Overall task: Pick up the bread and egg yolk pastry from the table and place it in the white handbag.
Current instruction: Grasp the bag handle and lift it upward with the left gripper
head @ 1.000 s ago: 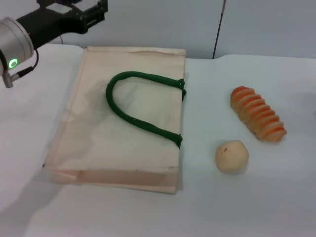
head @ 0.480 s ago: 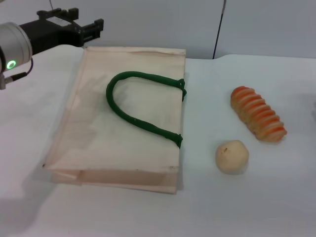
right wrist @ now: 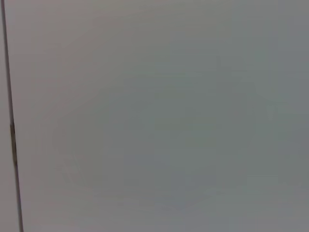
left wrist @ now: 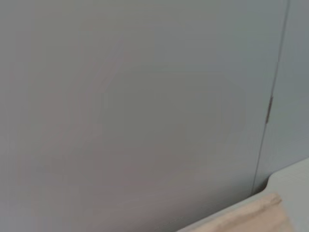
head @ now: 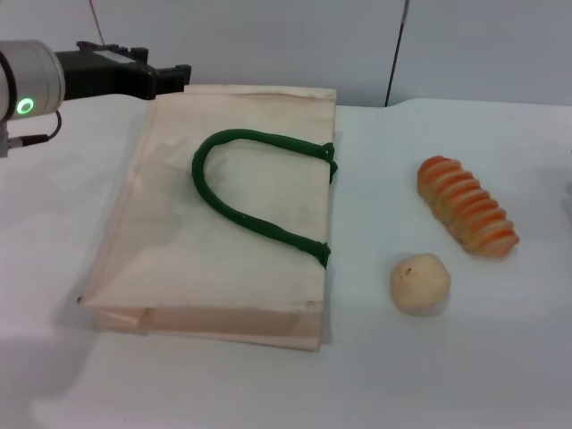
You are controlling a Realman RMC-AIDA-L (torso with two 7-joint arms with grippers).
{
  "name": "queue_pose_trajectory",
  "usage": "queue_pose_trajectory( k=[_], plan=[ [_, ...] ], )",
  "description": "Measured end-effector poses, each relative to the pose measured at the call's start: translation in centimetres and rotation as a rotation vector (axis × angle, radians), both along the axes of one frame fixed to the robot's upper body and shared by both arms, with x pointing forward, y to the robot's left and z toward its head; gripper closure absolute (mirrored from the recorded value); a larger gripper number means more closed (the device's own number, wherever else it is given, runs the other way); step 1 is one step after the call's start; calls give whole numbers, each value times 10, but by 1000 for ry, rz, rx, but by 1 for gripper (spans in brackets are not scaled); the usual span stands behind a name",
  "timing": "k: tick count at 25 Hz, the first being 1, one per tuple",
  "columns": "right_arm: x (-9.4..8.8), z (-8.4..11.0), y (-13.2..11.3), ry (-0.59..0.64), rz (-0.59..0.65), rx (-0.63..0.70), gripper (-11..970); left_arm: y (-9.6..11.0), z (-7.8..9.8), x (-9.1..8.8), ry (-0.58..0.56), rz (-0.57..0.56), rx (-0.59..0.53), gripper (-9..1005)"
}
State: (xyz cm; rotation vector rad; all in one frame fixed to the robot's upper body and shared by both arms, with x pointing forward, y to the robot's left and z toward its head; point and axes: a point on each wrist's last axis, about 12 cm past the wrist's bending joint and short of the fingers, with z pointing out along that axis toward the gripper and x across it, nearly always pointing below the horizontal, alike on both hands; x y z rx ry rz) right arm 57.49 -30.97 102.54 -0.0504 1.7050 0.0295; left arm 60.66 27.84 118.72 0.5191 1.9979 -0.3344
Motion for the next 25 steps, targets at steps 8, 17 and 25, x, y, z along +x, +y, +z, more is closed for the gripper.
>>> queue_pose_trajectory(
  k=[8,17,25],
  plan=[
    [2,1,2,-3,6,0,261,-1,6,8,86,14,31,304],
    [3,2,3,-6,9,1,261,-5,11,15,132,19,125,306],
    [4,3,4,-8,11,1,261,-13,11,27,176,54,130,307]
  ],
)
